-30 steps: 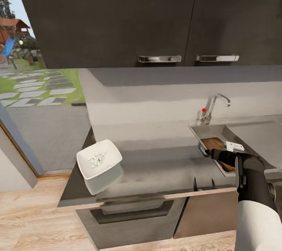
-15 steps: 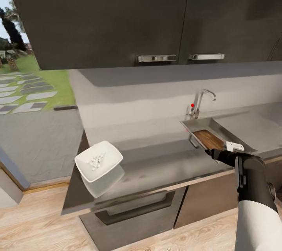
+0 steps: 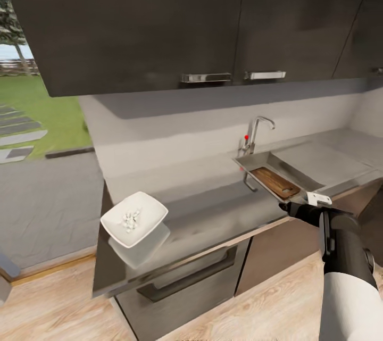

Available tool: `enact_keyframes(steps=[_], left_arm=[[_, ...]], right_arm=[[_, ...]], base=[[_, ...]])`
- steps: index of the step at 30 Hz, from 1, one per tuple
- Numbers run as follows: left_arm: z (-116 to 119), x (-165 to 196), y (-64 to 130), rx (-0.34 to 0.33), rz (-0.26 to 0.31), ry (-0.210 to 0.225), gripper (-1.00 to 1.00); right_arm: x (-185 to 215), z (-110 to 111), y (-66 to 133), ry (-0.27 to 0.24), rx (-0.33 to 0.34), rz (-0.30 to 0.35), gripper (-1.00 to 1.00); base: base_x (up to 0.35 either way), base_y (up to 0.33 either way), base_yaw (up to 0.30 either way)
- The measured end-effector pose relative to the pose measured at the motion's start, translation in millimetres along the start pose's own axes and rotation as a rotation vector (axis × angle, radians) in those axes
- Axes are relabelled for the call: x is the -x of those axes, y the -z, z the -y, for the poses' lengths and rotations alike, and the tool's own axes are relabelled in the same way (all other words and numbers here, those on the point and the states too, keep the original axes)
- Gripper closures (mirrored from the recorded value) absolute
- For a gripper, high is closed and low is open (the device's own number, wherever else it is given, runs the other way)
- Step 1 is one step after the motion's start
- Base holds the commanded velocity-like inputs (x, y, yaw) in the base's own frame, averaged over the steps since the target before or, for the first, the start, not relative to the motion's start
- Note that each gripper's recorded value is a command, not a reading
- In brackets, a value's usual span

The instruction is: In the kitchen, take the Vidalia onion out of the sink, dice it on the chopping board with the paring knife, put the diced onion into the bowl on the countertop, then place both the paring knife and the chopping board into the sink.

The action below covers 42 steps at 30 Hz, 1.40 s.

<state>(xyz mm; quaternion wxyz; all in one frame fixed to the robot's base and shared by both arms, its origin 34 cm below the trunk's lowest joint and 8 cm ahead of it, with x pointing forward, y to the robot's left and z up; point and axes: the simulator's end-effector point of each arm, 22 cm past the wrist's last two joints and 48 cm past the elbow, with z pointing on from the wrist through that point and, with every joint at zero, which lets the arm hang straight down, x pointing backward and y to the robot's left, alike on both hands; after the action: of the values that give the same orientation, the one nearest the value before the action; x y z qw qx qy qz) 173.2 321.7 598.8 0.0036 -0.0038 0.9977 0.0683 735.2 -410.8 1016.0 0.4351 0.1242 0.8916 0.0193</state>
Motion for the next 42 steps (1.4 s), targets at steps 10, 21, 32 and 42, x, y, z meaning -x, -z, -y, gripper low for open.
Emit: enact_keyframes(steps=[10, 21, 32, 42], left_arm=[[0.1, 0.0, 0.0, -0.001, 0.0, 0.0, -1.0], [0.0, 0.0, 0.0, -0.001, 0.0, 0.0, -1.0], [0.2, 0.0, 0.0, -0.001, 0.0, 0.0, -1.0], [0.9, 1.4, 0.0, -0.002, 0.004, 0.0, -1.0]], right_arm=[[-0.1, 0.2, 0.0, 0.0, 0.0, 0.0, -1.0], [-0.4, 5.0, 0.7, -0.013, -0.006, 0.001, -1.0], [-0.2, 6.8, 1.1, -0.017, -0.008, 0.003, -1.0], [4.1, 14.6, 1.5, -0.006, -0.029, 0.021, -1.0]], base=[[-0.087, 0.292, -0.279], [-0.089, 0.292, -0.279], [-0.122, 0.281, -0.279], [-0.053, 0.1, -0.218]])
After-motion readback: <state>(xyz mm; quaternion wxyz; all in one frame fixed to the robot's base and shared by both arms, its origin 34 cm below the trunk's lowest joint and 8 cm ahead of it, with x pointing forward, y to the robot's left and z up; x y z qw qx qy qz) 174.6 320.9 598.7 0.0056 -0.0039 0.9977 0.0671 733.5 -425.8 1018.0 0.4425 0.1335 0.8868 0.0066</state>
